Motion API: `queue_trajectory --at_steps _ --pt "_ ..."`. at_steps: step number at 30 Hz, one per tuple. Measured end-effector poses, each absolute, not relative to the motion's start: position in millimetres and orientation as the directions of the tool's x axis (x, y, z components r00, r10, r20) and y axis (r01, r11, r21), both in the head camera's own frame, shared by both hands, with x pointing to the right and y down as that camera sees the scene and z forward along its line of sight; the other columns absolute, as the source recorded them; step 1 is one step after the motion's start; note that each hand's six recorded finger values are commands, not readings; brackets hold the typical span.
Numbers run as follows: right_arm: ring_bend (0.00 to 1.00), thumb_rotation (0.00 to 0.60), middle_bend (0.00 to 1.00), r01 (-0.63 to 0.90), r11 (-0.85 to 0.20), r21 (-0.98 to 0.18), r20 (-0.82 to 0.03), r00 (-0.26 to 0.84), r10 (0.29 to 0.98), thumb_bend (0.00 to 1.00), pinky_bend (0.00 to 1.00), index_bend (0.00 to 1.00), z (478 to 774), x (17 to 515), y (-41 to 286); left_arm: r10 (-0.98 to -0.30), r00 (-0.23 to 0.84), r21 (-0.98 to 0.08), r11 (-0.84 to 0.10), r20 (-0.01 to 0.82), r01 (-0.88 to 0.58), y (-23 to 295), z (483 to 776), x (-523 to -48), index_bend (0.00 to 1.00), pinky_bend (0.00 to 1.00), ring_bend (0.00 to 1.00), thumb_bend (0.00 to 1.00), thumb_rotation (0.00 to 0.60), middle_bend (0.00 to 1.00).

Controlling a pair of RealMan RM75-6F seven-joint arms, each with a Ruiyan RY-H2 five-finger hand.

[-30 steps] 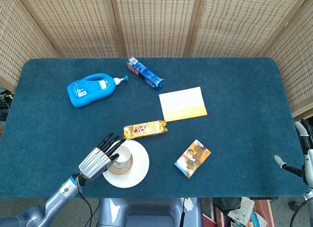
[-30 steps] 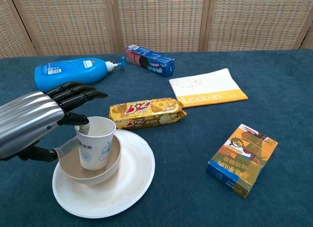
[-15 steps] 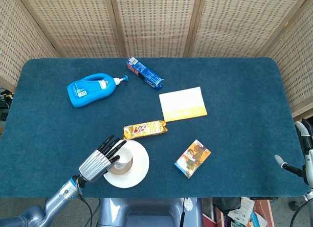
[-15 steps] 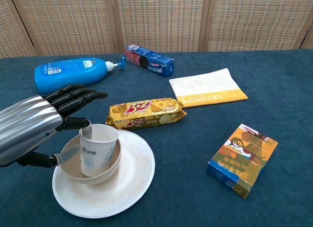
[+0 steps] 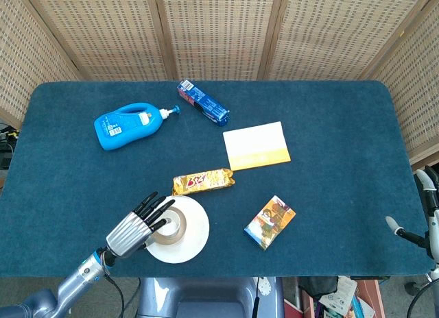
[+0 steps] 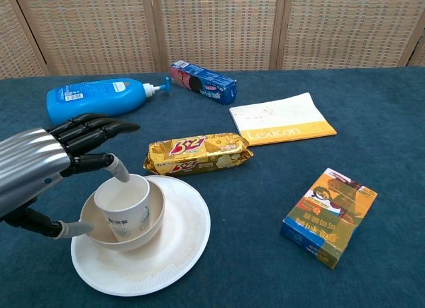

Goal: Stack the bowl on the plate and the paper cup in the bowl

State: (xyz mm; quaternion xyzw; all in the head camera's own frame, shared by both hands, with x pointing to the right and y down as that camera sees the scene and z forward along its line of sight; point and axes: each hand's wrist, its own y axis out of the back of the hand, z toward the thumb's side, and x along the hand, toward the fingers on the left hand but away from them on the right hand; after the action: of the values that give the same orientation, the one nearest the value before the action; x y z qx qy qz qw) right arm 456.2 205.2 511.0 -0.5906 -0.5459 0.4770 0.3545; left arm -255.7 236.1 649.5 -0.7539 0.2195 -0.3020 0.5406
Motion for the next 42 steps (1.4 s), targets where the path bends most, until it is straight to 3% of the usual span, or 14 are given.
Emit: queue_trajectory --at_steps 12,21,27,34,42 --pt "0.0 0.6 0.0 0.307 -0.156 -0.939 -0.178 -0.045 0.983 0.15 0.0 0.0 511 454 205 -0.714 0.686 -0.963 -0.258 0.142 -0.07 214 623 -264 0.33 0.0 0.0 0.18 0.6 0.0" --pt "0.0 0.6 0.0 0.299 -0.178 -0.937 -0.2 -0.042 0.979 0.15 0.0 0.0 514 454 207 -0.765 0.623 -0.959 -0.27 0.163 -0.081 200 606 -281 0.18 0.0 0.0 0.17 0.6 0.0" --pt "0.0 0.6 0.0 0.278 -0.237 -0.931 -0.255 -0.031 0.966 0.15 0.0 0.0 523 453 209 -0.835 0.504 -0.957 -0.285 0.219 -0.055 195 584 -306 0.15 0.0 0.0 0.16 0.6 0.0" --pt "0.0 0.6 0.0 0.221 -0.289 -0.931 -0.299 -0.013 0.954 0.15 0.0 0.0 534 450 210 -0.907 0.278 -0.941 -0.337 0.318 -0.024 210 558 -355 0.14 0.0 0.0 0.15 0.6 0.0" --pt "0.0 0.6 0.0 0.111 -0.365 -0.924 -0.366 0.011 0.931 0.15 0.0 0.0 549 441 214 -0.933 0.12 -0.941 -0.335 0.339 0.053 234 537 -401 0.12 0.0 0.0 0.15 0.6 0.0"
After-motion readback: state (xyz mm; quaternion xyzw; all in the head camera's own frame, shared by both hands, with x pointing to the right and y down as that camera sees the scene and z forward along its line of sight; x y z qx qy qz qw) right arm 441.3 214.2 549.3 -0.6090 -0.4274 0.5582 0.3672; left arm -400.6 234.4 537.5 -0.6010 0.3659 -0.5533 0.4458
